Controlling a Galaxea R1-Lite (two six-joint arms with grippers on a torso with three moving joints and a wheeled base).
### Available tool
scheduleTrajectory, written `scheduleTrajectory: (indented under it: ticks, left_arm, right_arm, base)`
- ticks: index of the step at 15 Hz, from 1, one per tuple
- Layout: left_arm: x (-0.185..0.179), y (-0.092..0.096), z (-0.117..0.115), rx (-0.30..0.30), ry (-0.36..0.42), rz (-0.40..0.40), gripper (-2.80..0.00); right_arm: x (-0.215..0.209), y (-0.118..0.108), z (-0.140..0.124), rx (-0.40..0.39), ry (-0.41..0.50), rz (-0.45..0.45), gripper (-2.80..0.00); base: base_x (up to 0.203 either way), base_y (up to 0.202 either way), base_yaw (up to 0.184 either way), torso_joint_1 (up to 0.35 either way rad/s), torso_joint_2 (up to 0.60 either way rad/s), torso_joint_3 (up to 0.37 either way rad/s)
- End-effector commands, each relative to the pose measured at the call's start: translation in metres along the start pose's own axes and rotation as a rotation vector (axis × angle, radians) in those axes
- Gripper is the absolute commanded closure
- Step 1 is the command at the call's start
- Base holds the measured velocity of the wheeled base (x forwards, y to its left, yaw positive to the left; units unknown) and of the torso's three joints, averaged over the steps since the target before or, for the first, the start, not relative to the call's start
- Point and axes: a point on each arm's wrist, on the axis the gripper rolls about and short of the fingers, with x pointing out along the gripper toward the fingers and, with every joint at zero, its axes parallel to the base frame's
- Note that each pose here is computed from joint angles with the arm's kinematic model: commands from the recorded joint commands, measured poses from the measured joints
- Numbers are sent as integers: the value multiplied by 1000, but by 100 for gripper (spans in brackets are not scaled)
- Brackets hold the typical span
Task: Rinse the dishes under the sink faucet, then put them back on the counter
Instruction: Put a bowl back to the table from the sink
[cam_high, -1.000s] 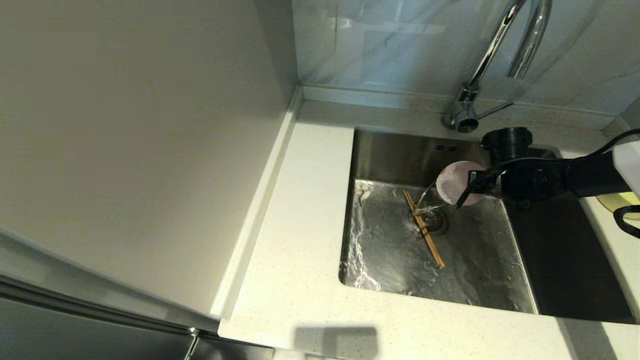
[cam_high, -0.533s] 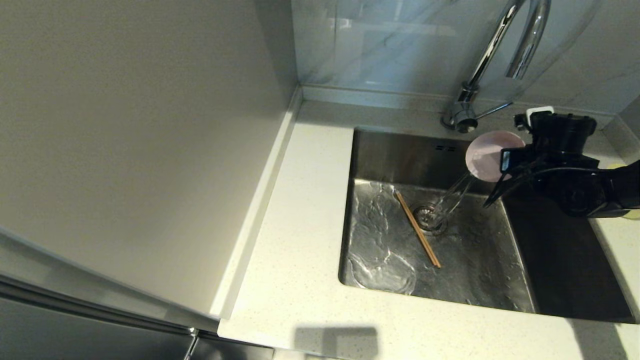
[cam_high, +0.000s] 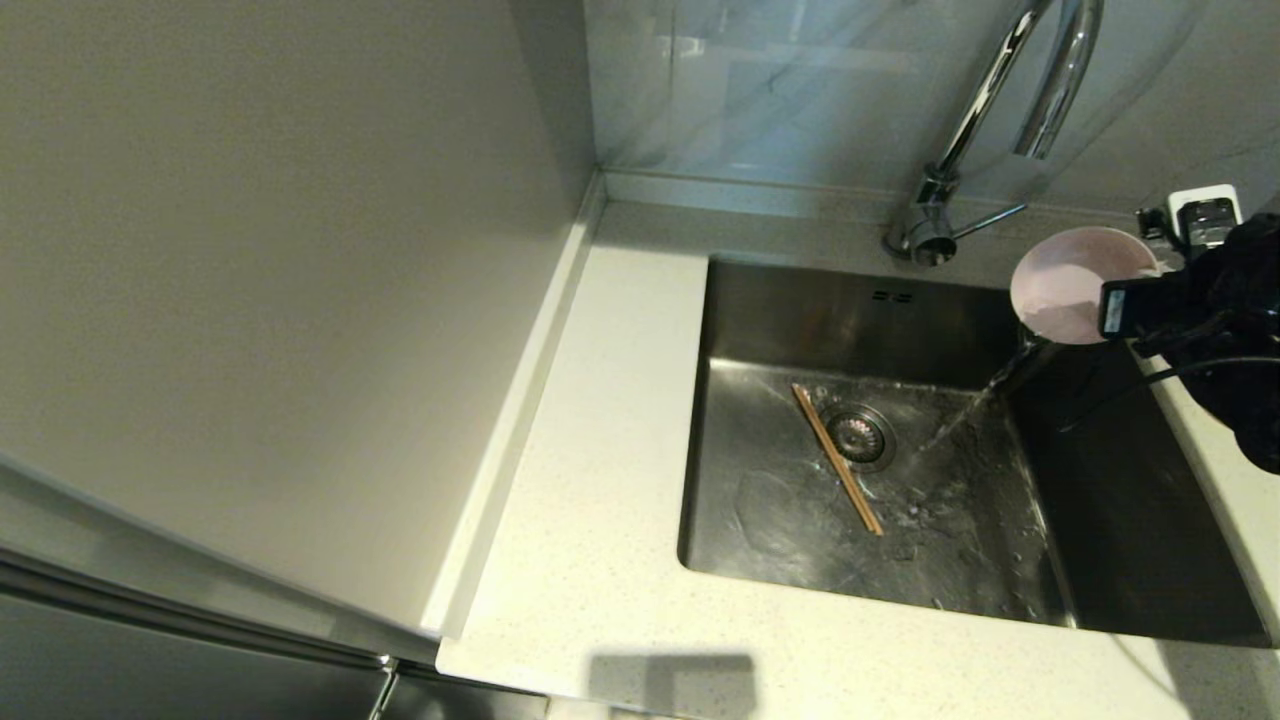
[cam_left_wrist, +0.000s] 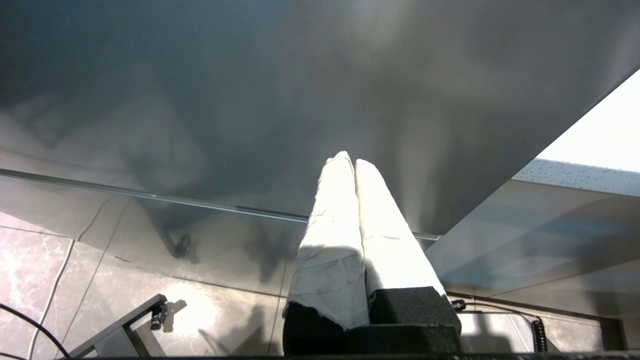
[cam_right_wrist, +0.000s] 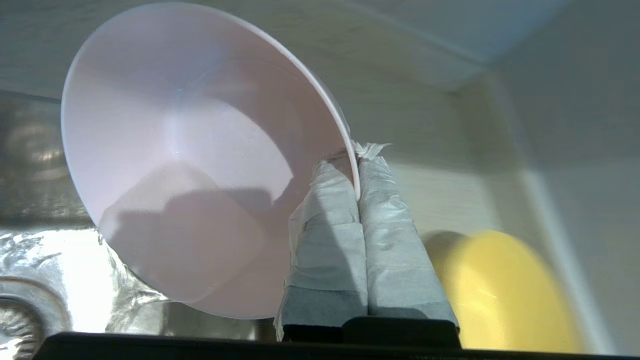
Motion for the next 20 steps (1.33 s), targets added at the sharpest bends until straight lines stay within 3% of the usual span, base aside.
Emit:
scheduleTrajectory:
  ticks: [1, 5, 10, 15, 20]
  left_arm:
    - [0, 0, 0, 0, -3, 1, 0]
    - [0, 0, 0, 0, -3, 1, 0]
    - [0, 0, 0, 0, -3, 1, 0]
    - [0, 0, 0, 0, -3, 1, 0]
    - [0, 0, 0, 0, -3, 1, 0]
  right_arm:
    - [-17, -18, 12, 22, -65, -40, 0]
    - [-38, -34, 36, 76, -275, -97, 0]
    - [-69, -43, 33, 40, -480, 30, 0]
    - [-55, -37, 22, 34, -498, 22, 0]
    - [-47, -38, 30, 45, -535, 8, 0]
  base:
    - [0, 0, 0, 0, 0, 0]
    - [0, 0, 0, 0, 0, 0]
    - [0, 0, 0, 0, 0, 0]
    - [0, 0, 0, 0, 0, 0]
    - [0, 0, 0, 0, 0, 0]
